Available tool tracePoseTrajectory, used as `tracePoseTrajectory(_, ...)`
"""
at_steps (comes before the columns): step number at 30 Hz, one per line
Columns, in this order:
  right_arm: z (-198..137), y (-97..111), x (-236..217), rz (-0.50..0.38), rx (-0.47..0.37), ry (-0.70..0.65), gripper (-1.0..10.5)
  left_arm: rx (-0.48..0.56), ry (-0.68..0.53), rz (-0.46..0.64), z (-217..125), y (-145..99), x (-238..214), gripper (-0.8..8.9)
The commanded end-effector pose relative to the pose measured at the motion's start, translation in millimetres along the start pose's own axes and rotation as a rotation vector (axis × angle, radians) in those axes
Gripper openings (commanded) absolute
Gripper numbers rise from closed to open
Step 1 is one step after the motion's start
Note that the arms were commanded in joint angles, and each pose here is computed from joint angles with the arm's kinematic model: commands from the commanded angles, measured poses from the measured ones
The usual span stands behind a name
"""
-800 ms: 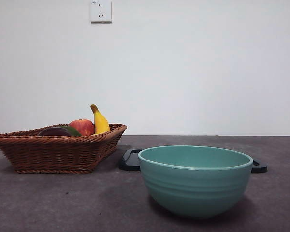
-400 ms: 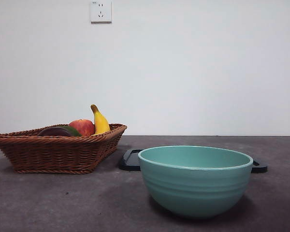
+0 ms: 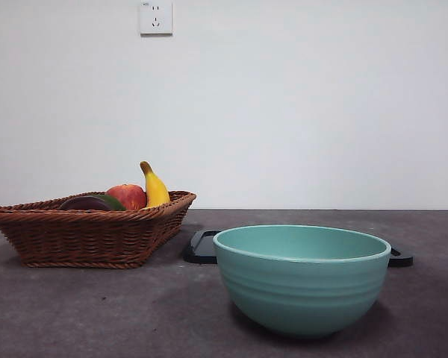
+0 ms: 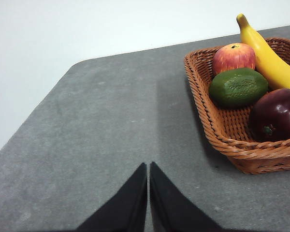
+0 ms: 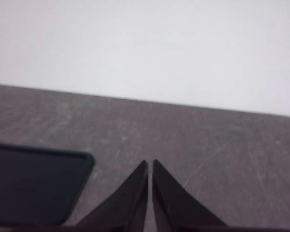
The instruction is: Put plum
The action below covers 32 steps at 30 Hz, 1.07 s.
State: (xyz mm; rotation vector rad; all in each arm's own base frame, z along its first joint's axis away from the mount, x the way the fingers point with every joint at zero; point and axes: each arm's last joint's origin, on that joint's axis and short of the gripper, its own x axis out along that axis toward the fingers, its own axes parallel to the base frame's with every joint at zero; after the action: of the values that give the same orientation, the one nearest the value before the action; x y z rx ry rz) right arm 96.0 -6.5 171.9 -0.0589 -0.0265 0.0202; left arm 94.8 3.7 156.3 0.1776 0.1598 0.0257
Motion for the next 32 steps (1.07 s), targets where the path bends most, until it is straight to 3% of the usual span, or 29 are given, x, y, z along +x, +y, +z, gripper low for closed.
tracePoseTrajectory(1,-6.1,-0.1,0.6,-0.007,0.023,0.029,0.1,-0.01,0.025,-0.004,-7.2,-1.2,2.0,0.07)
tracePoseTrajectory(10,-21.9,1.0,-1.2,-0.001,0.049,0.194,0.1,-0.011,0.025,-0.004,-7.2,-1.3,2.0,0.07)
tracePoseTrajectory(32,-19.8,0.9,-0.9,0.001,0.048,0.173,0.1,-0.01,0.025,-0.004,-7.2,-1.2,2.0,0.07)
